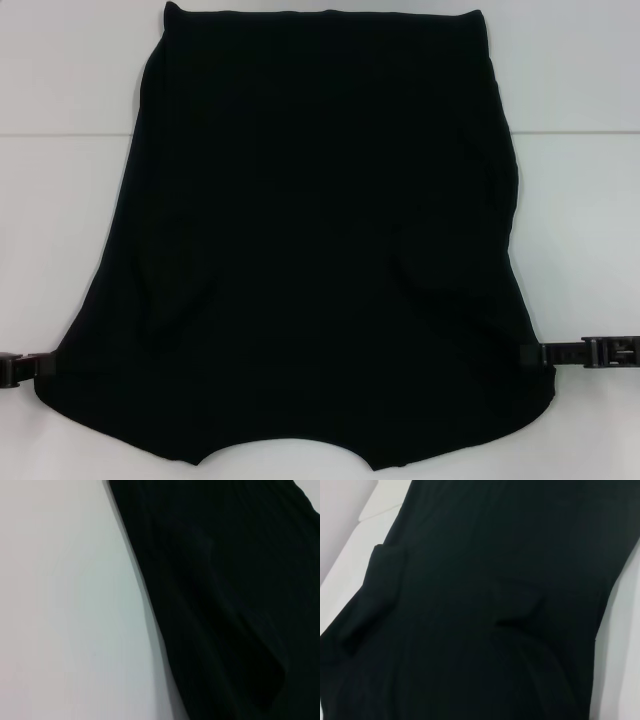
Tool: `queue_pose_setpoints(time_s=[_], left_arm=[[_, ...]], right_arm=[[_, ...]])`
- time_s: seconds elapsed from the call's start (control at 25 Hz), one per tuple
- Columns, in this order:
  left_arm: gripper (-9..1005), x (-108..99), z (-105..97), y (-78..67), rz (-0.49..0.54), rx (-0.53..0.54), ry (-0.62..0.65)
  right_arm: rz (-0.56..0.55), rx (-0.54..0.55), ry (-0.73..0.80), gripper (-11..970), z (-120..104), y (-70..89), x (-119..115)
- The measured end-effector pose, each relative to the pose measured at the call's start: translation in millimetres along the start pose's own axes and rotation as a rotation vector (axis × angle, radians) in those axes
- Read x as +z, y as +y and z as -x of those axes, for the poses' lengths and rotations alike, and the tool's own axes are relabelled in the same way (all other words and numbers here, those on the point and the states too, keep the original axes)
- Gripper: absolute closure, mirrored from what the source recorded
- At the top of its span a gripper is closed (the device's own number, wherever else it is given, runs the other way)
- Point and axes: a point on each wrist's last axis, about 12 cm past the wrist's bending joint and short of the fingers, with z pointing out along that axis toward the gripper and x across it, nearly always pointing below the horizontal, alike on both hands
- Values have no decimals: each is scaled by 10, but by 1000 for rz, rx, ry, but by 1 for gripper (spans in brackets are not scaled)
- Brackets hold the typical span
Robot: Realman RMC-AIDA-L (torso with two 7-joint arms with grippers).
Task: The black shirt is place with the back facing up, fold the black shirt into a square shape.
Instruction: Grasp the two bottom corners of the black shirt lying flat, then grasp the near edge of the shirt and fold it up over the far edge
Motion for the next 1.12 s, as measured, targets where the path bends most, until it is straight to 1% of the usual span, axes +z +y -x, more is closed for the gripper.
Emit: queue_pose_setpoints(time_s=[0.36, 0.56, 0.92, 1.12], left_arm=[[969, 7, 23, -5, 0, 5, -3], [970, 10, 29, -8, 0, 6, -2], [970, 14, 39, -8, 1, 8, -4], [970, -3, 49, -18, -10, 1, -2]], right_arm=[[27, -8, 18, 387, -8, 41, 8], [26, -11, 17, 555, 5, 44, 9], [30, -10, 14, 908, 15, 57, 30], [32, -8, 3, 906, -5, 34, -23]])
